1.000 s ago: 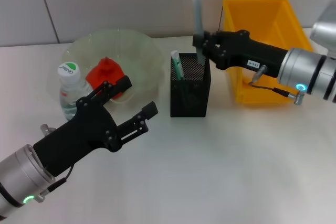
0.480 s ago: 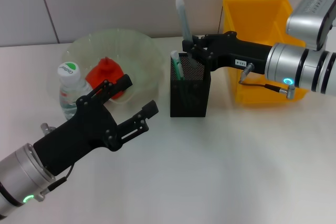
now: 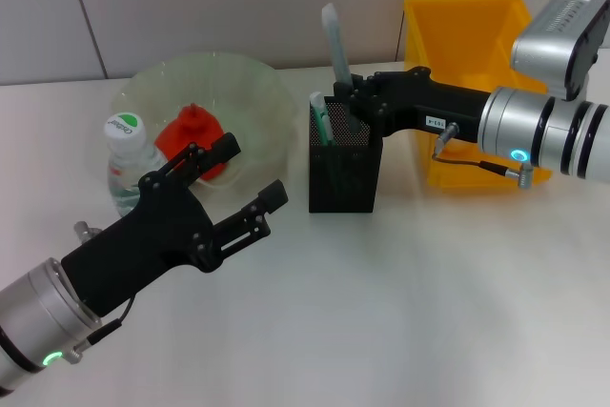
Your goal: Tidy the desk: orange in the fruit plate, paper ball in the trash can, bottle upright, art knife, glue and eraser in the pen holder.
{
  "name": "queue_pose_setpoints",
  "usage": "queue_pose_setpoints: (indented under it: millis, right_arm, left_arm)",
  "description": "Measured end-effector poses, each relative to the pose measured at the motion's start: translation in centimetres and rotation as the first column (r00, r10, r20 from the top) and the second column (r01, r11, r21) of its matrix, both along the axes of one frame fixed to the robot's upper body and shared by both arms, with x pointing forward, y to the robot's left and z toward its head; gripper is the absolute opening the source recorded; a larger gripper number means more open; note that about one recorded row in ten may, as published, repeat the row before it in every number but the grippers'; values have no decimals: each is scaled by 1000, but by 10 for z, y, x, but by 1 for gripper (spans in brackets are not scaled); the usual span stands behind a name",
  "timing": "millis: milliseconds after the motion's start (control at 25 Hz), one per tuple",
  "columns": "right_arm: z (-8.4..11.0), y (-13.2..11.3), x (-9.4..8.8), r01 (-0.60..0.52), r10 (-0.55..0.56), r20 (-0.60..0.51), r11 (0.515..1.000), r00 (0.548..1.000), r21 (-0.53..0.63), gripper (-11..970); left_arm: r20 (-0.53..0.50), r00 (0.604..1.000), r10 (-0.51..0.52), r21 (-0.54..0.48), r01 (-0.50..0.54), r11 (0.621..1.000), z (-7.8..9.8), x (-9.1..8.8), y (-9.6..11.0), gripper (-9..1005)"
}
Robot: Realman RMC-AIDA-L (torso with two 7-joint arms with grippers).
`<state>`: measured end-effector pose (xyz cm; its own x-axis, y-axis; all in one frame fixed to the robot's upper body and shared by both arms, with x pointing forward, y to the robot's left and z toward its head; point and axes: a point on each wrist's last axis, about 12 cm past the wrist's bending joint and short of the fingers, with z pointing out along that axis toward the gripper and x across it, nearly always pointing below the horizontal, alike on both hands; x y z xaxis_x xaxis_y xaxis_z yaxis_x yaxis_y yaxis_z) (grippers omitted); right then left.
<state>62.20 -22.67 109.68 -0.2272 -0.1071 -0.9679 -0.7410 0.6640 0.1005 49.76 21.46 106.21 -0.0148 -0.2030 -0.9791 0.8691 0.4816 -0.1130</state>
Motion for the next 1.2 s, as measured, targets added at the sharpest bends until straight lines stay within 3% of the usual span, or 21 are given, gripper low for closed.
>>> queue_pose_setpoints:
  millis: [1160,1200]
  right_arm:
    - [-6,2,-12,-39,39,10,999,999,32,267]
    - [-6,1,-12,-36,35,14,999,999,35,312]
  left_arm:
    - [-3,1000,4,1,-4,1000,0,1,0,820]
    - [-3,1000,4,1,-4,1000,0,1,0,820]
